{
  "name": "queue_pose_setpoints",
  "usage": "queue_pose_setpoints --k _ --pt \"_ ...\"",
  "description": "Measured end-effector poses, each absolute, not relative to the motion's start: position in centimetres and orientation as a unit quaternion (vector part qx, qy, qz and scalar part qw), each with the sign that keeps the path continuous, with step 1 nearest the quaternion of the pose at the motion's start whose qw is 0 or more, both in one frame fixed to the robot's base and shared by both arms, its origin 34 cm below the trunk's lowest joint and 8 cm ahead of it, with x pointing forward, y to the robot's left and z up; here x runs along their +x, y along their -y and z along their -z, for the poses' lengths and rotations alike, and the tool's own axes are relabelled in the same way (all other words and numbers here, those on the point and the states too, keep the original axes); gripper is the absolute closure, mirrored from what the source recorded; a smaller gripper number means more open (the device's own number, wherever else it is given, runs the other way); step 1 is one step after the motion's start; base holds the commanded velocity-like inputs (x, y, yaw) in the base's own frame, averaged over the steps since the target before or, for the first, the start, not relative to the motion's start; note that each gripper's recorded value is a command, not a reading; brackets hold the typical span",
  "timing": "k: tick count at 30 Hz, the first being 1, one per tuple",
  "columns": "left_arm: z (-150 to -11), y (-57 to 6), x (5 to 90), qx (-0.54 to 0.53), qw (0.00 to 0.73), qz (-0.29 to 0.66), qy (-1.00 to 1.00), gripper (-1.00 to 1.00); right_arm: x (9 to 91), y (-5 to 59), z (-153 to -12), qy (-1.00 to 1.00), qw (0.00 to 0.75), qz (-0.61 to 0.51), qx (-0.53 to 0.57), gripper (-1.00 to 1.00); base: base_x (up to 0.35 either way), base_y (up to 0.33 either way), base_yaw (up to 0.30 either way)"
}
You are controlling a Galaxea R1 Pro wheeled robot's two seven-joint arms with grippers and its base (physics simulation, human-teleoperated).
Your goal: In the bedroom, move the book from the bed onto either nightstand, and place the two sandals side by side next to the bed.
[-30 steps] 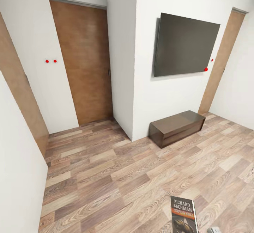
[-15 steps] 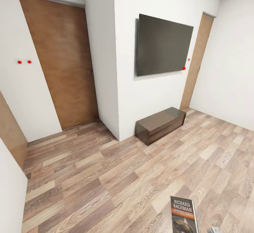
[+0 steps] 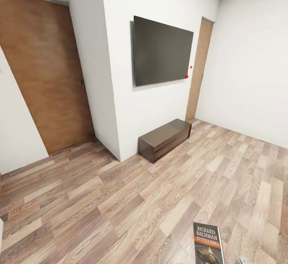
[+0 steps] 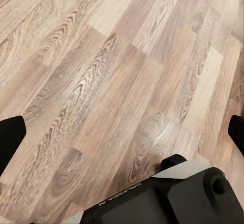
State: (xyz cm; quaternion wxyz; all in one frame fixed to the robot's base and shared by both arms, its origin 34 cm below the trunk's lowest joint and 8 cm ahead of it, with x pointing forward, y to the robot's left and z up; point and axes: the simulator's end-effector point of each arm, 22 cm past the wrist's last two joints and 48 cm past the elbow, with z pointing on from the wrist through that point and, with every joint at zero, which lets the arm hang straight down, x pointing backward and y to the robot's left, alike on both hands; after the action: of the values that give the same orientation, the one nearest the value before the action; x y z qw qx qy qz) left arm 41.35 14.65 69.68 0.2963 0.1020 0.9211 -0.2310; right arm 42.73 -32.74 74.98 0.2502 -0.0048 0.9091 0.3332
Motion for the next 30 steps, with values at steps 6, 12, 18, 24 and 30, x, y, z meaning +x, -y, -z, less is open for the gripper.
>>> queue_pose_setpoints --k 6,12,18,24,30 --pt "-69.69 -14.59 41.35 0.102 0.296 0.231 -0.921 -1.00 42.72 32.75 -74.99 -0.909 0.250 -0.333 -0.004 1.00 0.000 0.000 -0.300" --pt "-69.68 -14.61 41.34 0.102 0.296 0.231 -0.921 -1.00 42.74 32.75 -74.99 -0.909 0.251 -0.333 -0.004 1.00 0.000 0.000 -0.300" --pt "-69.68 -14.59 41.33 0.101 0.296 0.231 -0.921 -1.00 42.74 32.76 -75.00 -0.909 0.251 -0.333 -0.004 1.00 0.000 0.000 -0.300" --pt "-69.68 -14.56 41.33 0.101 0.296 0.232 -0.921 -1.00 42.74 32.75 -75.00 -0.909 0.251 -0.333 -0.004 1.00 0.000 0.000 -0.300" --pt "-69.68 -14.61 41.34 0.101 0.296 0.231 -0.921 -1.00 42.76 32.75 -75.00 -0.909 0.251 -0.333 -0.004 1.00 0.001 0.000 -0.300"
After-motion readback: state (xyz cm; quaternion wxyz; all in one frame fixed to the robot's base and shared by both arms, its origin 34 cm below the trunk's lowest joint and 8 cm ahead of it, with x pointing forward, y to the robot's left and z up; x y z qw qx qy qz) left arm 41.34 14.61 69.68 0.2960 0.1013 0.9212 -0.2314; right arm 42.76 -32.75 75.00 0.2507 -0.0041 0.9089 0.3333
